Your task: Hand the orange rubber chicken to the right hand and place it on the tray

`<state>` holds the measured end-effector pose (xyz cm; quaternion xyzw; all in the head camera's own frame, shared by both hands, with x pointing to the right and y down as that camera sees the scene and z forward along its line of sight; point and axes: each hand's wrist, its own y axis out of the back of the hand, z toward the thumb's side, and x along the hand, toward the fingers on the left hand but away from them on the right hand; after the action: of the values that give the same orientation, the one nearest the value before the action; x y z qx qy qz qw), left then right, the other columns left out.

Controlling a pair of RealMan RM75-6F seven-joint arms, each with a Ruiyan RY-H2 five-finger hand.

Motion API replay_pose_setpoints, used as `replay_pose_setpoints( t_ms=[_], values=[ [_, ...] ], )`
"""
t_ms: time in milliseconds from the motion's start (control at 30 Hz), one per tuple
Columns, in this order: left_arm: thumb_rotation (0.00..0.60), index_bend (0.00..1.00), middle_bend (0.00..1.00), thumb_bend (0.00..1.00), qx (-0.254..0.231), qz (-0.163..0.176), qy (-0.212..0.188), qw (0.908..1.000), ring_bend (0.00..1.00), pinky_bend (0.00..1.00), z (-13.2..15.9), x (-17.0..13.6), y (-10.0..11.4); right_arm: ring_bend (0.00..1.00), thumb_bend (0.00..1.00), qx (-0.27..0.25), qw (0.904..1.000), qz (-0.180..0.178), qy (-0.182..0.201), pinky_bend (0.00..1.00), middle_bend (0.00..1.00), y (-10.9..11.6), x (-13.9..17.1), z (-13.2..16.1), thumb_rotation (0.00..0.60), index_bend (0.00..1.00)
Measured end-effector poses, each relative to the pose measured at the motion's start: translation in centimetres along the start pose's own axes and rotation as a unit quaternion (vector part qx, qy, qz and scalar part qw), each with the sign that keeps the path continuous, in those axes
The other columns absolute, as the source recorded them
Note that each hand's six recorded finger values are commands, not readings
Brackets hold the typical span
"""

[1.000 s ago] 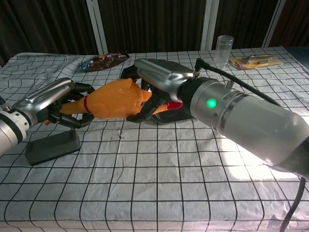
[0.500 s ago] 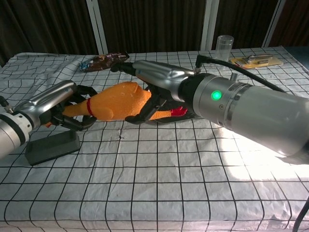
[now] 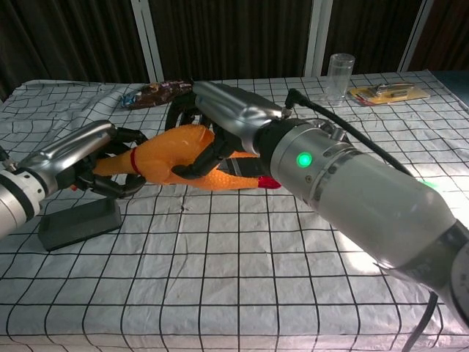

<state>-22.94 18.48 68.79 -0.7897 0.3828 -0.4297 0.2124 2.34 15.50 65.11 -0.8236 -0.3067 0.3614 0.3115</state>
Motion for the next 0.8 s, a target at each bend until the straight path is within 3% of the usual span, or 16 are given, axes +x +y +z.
replay_pose_setpoints(
  t_ms=[200,267,300,367,433,533,800],
  values=[
    [0.600,0.65,0.71,0.79,0.003,-0.003,0.001,1.0000,0.46,0.72,-0.1,0.1,-0.2,0.73,0.56,0.019,0.9998,-0.007,-0.008,0.87,0.89,0.2,0.1,-0.7,0.600,1.00],
    [0.600,0.65,0.71,0.79,0.005,-0.003,0.001,1.0000,0.46,0.72,-0.1,0.1,-0.2,0.68,0.53,0.016,0.9997,-0.010,-0.012,0.81,0.87,0.3,0.1,-0.7,0.600,0.94],
    [0.600,0.65,0.71,0.79,0.006,-0.003,0.001,1.0000,0.46,0.72,-0.1,0.1,-0.1,0.59,0.49,0.016,0.9997,-0.010,-0.014,0.70,0.79,0.4,0.2,-0.8,0.600,0.79],
    [0.600,0.65,0.71,0.79,0.007,-0.003,0.002,1.0000,0.46,0.72,-0.2,0.1,-0.1,0.25,0.38,0.019,0.9997,-0.003,-0.014,0.34,0.45,0.2,0.2,-0.9,0.600,0.30],
    [0.600,0.65,0.71,0.79,0.007,-0.003,0.003,1.0000,0.46,0.72,-0.3,0.1,-0.1,0.04,0.33,0.021,0.9995,0.019,-0.014,0.06,0.18,-0.2,0.4,-1.2,0.600,0.03],
    [0.600,0.65,0.71,0.79,0.009,-0.003,0.005,0.9999,0.47,0.72,-0.4,0.1,-0.1,0.00,0.29,0.017,0.9981,0.057,-0.015,0.00,0.02,-0.4,0.6,-1.7,0.600,0.00],
    [0.600,0.65,0.71,0.79,0.011,-0.003,0.010,0.9999,0.46,0.72,-0.6,0.2,-0.1,0.00,0.23,0.015,0.9981,0.060,-0.006,0.00,0.00,0.5,0.7,-1.6,0.600,0.00]
  ],
)
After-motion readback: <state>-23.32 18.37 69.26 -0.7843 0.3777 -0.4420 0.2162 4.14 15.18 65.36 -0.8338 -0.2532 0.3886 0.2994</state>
